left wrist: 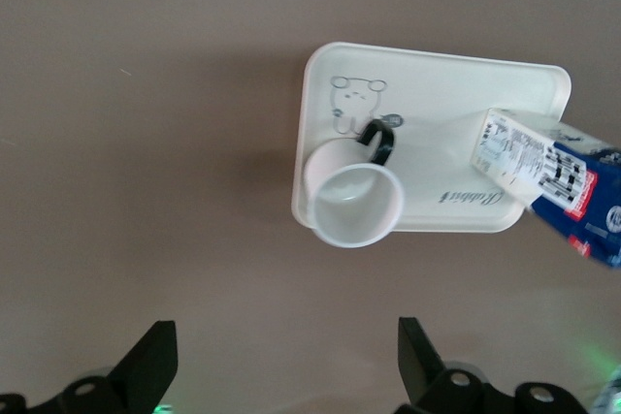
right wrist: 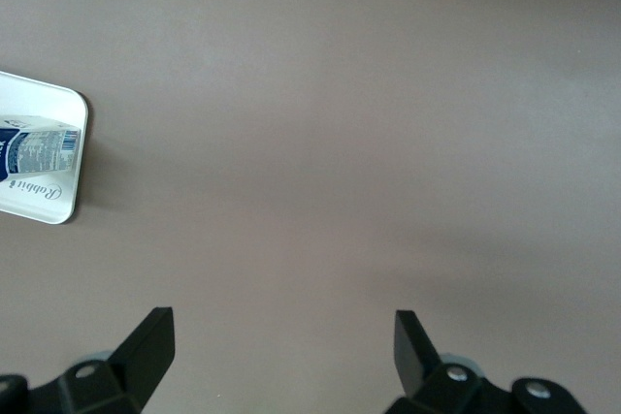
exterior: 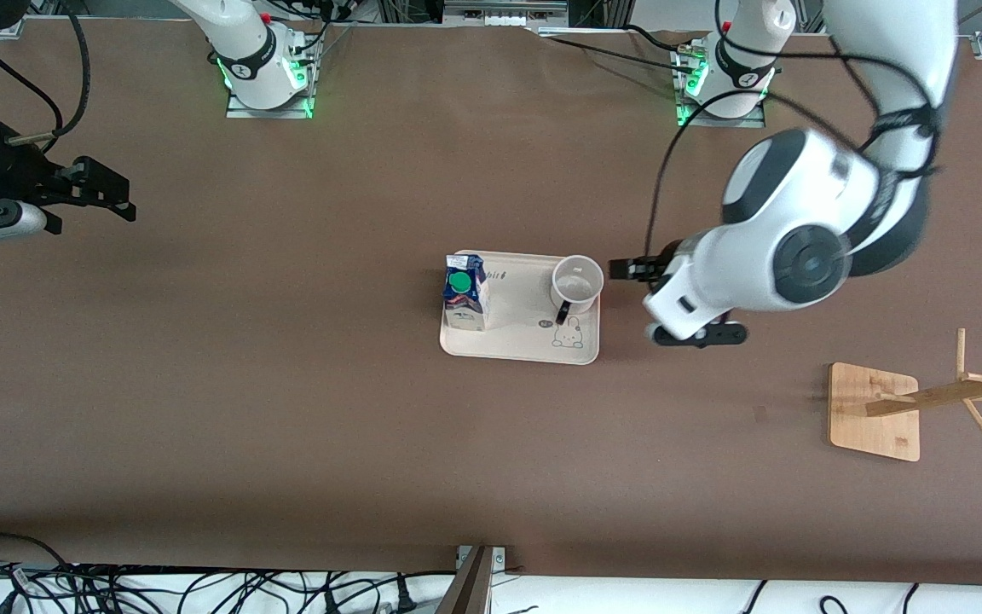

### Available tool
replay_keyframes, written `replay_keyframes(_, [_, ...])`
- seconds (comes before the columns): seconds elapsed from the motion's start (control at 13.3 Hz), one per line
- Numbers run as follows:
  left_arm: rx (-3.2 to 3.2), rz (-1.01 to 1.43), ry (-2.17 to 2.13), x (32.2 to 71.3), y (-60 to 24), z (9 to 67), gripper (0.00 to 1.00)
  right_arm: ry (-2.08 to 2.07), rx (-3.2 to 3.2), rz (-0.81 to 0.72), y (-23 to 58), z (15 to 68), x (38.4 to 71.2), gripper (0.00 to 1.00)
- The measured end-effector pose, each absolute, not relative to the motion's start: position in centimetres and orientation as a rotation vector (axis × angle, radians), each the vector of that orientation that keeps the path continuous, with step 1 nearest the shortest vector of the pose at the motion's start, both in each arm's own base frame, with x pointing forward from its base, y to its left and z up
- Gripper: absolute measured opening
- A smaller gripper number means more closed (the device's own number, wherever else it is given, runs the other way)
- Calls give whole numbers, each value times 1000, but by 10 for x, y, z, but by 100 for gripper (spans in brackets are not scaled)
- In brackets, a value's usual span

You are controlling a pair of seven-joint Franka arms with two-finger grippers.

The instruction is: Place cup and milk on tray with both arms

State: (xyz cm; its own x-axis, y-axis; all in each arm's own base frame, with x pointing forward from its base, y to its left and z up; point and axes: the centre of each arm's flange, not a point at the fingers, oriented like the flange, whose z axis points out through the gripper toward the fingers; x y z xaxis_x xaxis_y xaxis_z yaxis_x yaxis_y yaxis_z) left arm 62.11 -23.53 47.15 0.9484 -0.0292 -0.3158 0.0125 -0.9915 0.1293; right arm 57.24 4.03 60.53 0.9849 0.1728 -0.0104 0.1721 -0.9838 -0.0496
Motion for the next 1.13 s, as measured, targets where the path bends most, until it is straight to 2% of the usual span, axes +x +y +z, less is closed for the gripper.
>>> replay_keyframes(0.23, [3076, -310, -161, 617, -182, 533, 100, -268, -3081, 36, 40, 605, 571, 100])
replay_keyframes(0.45, [3080, -258, -372, 609, -118, 577, 100, -267, -3081, 41, 40, 605, 571, 100])
replay_keyframes(0.68, [3140, -98, -300, 592, -54, 613, 100, -266, -3081, 43, 40, 604, 571, 100])
replay_keyframes(0.83, [3157, 23, -243, 568, -33, 623, 100, -266, -3081, 44, 40, 604, 571, 100])
replay_keyframes(1.13, [3158, 24, -195, 534, -40, 615, 100, -266, -3081, 45, 40, 604, 571, 100])
